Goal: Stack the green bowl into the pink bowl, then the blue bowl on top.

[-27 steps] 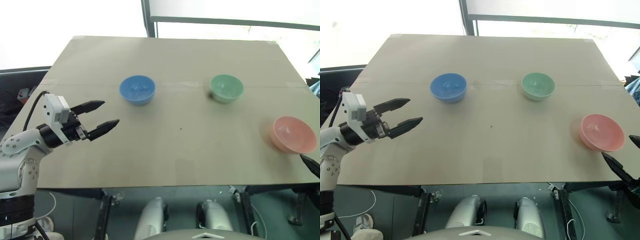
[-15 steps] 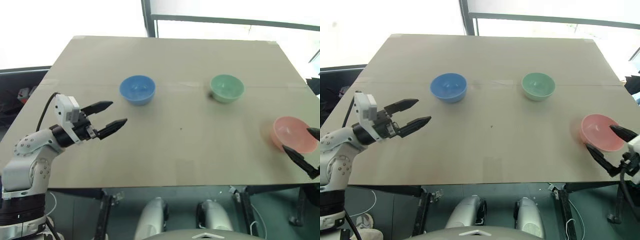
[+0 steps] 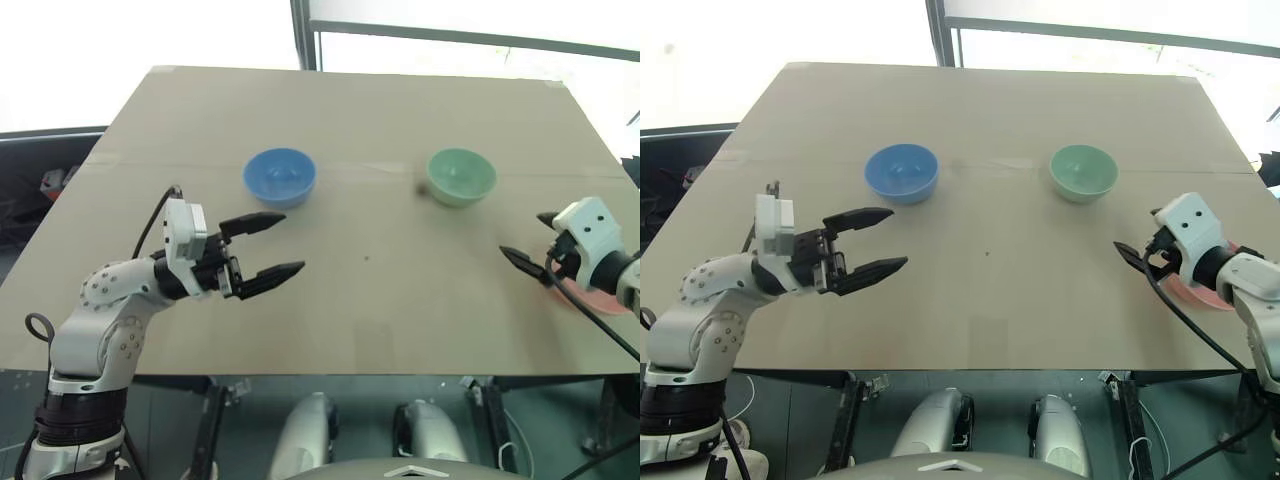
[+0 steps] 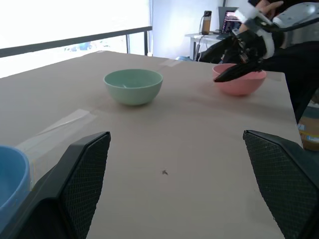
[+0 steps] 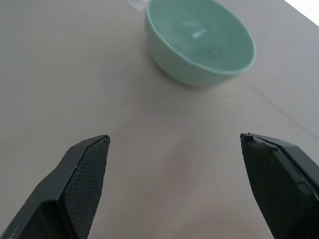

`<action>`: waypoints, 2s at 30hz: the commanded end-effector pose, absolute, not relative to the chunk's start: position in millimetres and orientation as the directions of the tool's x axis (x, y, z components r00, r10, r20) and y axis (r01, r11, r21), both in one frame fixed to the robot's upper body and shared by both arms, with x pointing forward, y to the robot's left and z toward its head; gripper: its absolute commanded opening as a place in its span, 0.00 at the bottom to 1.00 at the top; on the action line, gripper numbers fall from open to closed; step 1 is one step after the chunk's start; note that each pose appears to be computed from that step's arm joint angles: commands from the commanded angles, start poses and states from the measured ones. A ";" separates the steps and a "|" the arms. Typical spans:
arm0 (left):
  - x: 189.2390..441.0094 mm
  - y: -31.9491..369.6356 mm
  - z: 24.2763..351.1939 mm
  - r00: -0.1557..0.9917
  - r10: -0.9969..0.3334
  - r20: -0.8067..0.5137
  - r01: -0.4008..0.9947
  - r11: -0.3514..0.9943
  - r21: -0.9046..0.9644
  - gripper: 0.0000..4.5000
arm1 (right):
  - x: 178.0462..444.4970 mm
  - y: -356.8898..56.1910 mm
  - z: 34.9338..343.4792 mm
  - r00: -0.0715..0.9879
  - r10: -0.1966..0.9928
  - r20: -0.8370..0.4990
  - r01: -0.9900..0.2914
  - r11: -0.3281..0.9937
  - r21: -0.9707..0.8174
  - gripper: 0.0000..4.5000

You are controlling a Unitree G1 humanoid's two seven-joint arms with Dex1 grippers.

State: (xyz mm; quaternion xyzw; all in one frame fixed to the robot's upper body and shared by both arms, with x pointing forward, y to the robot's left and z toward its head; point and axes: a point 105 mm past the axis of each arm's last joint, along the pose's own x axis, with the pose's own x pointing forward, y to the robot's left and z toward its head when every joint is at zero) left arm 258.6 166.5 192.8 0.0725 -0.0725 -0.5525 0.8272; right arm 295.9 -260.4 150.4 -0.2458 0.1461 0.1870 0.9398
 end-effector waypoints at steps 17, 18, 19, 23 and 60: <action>236.9 156.3 208.7 0.099 -0.995 0.018 0.978 0.100 0.181 1.00 | 271.5 -287.5 117.3 0.863 0.018 -0.506 -0.167 0.953 -0.251 0.65; 236.5 156.1 207.3 0.099 -0.995 0.014 0.979 0.100 0.180 1.00 | 273.5 -286.4 118.9 0.868 0.021 -0.495 -0.173 0.949 -0.262 0.59; 236.4 155.8 206.0 0.101 -0.995 0.014 0.979 0.102 0.176 1.00 | 275.2 -285.6 120.1 0.872 0.023 -0.489 -0.179 0.945 -0.274 0.51; 234.6 156.0 194.5 0.113 -0.993 -0.018 0.981 0.109 0.160 1.00 | 281.1 -280.1 122.8 0.883 0.050 -0.466 -0.228 0.914 -0.335 0.15; 246.8 162.1 179.3 0.370 -0.929 0.029 0.919 0.370 0.139 1.00 | 306.3 -55.7 181.6 0.559 0.801 -0.212 -0.805 0.464 -0.370 1.00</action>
